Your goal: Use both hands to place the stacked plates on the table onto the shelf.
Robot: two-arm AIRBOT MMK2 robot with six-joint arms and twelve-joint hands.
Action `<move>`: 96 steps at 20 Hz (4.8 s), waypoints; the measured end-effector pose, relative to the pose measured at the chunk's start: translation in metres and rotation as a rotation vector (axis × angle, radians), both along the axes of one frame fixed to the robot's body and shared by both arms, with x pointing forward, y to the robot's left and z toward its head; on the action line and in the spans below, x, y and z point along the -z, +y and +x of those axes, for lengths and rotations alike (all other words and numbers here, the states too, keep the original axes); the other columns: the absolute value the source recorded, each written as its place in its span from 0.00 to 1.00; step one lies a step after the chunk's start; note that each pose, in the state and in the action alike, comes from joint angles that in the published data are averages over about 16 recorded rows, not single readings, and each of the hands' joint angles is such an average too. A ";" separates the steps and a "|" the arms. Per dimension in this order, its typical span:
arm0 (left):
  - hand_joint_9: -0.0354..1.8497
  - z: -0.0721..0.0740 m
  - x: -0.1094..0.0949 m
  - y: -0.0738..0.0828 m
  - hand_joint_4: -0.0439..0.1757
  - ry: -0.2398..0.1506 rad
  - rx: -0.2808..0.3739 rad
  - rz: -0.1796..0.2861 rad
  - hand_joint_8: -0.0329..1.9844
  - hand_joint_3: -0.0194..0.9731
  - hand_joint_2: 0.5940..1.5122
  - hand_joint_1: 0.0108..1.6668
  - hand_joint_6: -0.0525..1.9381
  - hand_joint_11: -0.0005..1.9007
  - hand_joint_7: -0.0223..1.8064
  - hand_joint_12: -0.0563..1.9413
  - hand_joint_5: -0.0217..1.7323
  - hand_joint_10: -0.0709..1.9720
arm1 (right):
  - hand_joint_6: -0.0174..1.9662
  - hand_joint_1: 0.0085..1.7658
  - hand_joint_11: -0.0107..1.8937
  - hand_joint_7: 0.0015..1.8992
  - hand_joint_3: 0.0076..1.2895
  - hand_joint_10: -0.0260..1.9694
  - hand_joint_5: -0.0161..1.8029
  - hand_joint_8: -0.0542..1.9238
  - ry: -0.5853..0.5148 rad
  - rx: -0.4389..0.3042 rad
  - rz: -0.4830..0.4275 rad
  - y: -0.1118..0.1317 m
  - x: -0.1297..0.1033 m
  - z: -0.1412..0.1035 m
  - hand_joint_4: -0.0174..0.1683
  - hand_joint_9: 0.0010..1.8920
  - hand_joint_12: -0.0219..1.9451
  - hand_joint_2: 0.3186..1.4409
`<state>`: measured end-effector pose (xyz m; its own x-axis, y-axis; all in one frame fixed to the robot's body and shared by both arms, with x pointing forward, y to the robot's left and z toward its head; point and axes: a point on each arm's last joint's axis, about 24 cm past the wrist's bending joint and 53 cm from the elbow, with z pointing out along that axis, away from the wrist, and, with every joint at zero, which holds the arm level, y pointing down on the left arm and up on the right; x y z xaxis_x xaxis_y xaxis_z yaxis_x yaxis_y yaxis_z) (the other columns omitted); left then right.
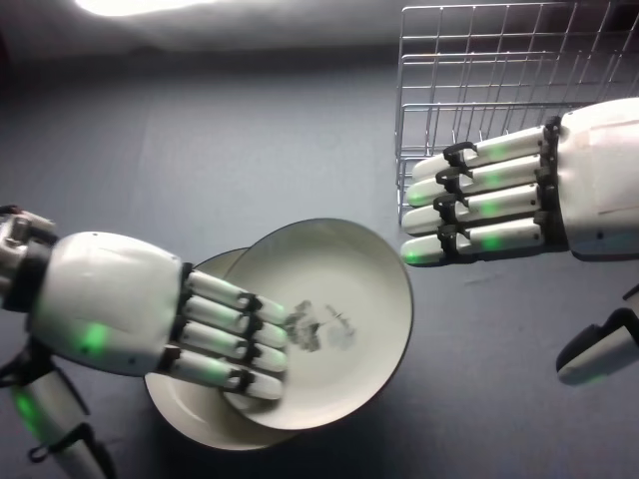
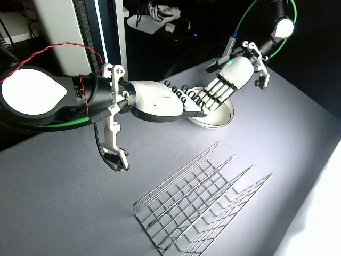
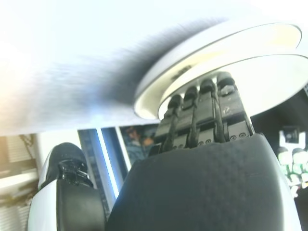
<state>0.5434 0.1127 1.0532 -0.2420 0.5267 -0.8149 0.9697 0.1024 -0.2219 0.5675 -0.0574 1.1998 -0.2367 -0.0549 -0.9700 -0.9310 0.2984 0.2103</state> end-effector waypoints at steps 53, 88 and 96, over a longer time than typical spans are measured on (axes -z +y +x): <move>0.02 0.017 -0.027 -0.026 0.22 0.007 -0.036 -0.066 0.01 0.04 0.46 0.00 0.03 0.01 0.01 0.03 0.01 0.04 | 0.26 0.69 0.34 0.44 0.01 0.01 0.45 0.28 0.077 -0.076 0.030 0.109 0.041 0.014 0.06 0.53 0.58 0.62; 0.03 0.060 -0.096 0.096 0.21 -0.037 -0.353 -0.041 0.02 0.04 0.46 0.00 0.03 0.01 0.02 0.03 0.02 0.04 | 0.56 0.71 0.41 0.49 0.00 0.16 0.49 0.50 0.493 0.278 0.521 0.059 -0.108 0.051 0.05 0.54 0.52 0.66; 0.03 0.062 -0.093 0.105 0.21 -0.037 -0.372 -0.017 0.02 0.04 0.47 0.00 0.03 0.01 0.02 0.03 0.02 0.04 | 0.55 0.72 0.41 0.50 0.00 0.19 0.49 0.49 0.642 0.383 0.632 0.034 -0.126 0.076 0.05 0.54 0.53 0.65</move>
